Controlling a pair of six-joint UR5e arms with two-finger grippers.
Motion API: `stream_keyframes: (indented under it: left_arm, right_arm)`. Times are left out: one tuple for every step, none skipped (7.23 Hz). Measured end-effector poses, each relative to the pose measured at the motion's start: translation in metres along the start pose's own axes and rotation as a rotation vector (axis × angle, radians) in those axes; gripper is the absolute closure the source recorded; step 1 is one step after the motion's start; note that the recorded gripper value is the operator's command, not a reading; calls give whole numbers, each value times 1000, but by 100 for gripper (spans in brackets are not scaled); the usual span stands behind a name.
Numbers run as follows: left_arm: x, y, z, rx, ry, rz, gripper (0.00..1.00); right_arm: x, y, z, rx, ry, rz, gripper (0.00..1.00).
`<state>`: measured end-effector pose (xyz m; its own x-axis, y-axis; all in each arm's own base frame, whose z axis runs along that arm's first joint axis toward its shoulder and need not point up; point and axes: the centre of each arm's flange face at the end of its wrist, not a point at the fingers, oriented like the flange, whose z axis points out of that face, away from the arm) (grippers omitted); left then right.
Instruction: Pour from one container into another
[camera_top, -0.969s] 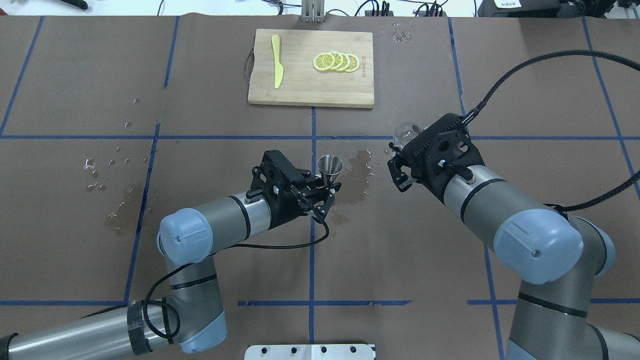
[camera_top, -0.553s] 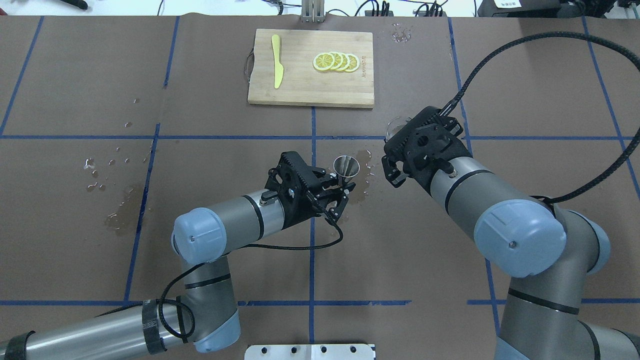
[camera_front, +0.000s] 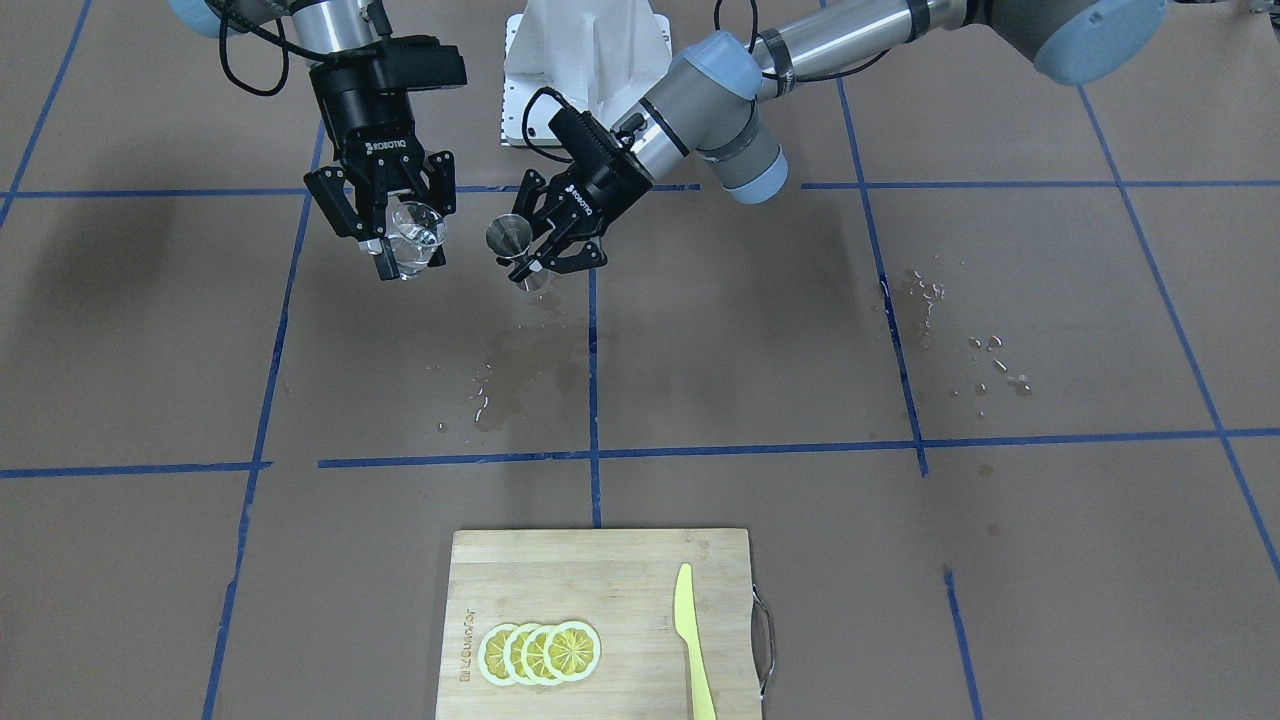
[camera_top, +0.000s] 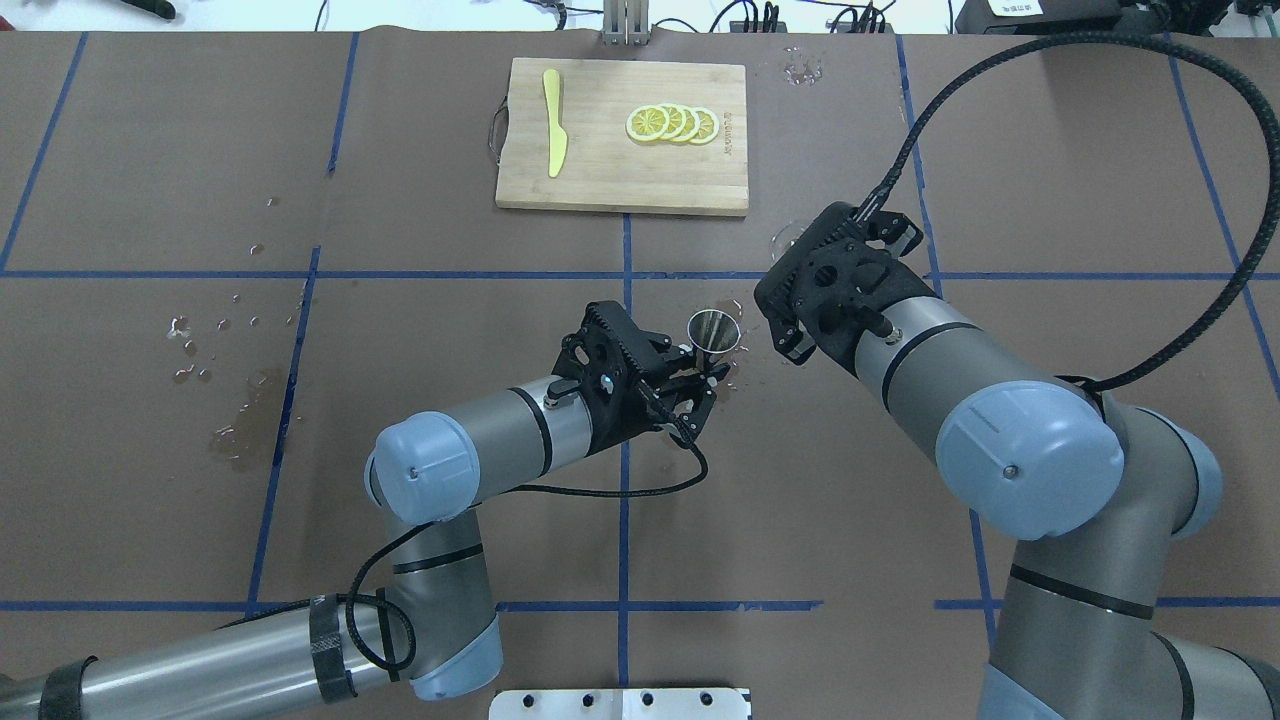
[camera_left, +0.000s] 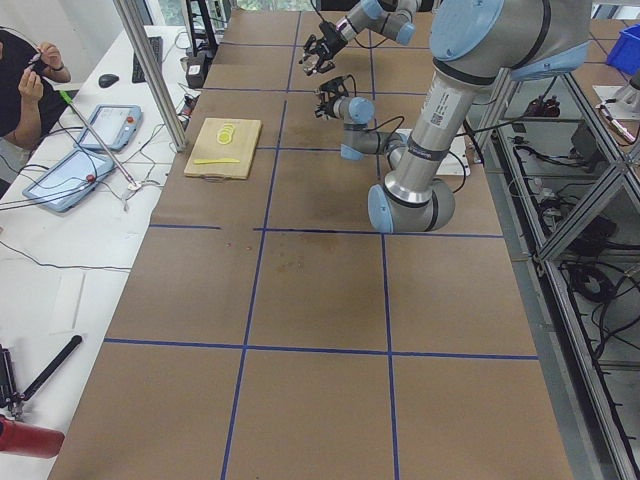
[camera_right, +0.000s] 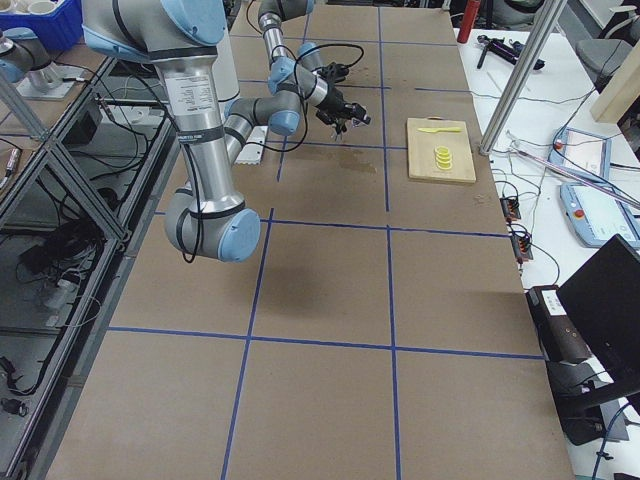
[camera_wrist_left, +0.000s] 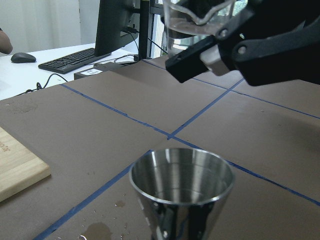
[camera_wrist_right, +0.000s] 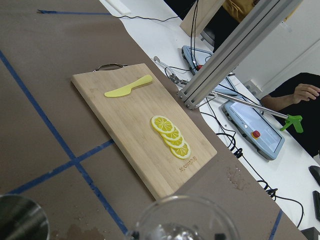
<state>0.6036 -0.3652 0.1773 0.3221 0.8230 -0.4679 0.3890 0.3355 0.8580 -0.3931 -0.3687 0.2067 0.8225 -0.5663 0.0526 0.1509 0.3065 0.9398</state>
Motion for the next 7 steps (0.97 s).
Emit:
stream_keyframes:
  left_arm:
    - [1,-1,2,1,0,0,100]
    - [2,-3,4,3,0,0,100]
    - [2,-3,4,3,0,-1,100]
    - [2,-4,4,4,0,-1,100]
    - [2,-4,5,4,-1,-1,100]
    - [2,-4,5,5,-1,-1,100]
    - [2,-4,5,5,-2,-1,100]
  right_arm:
    - [-2,-6,0,-16,5,-24,100]
    - [-3,-8,1,-26,10,-52,100]
    - [-4,-8,2,-31,22,-94,100]
    - [-3,-8,3,-36,42,-142,100]
    - [-4,-9,3,-40,52,-171,100]
    - [-6,-11,2,-42,54,-185,100]
    - [-9,-12,1,-45,55,-195,100]
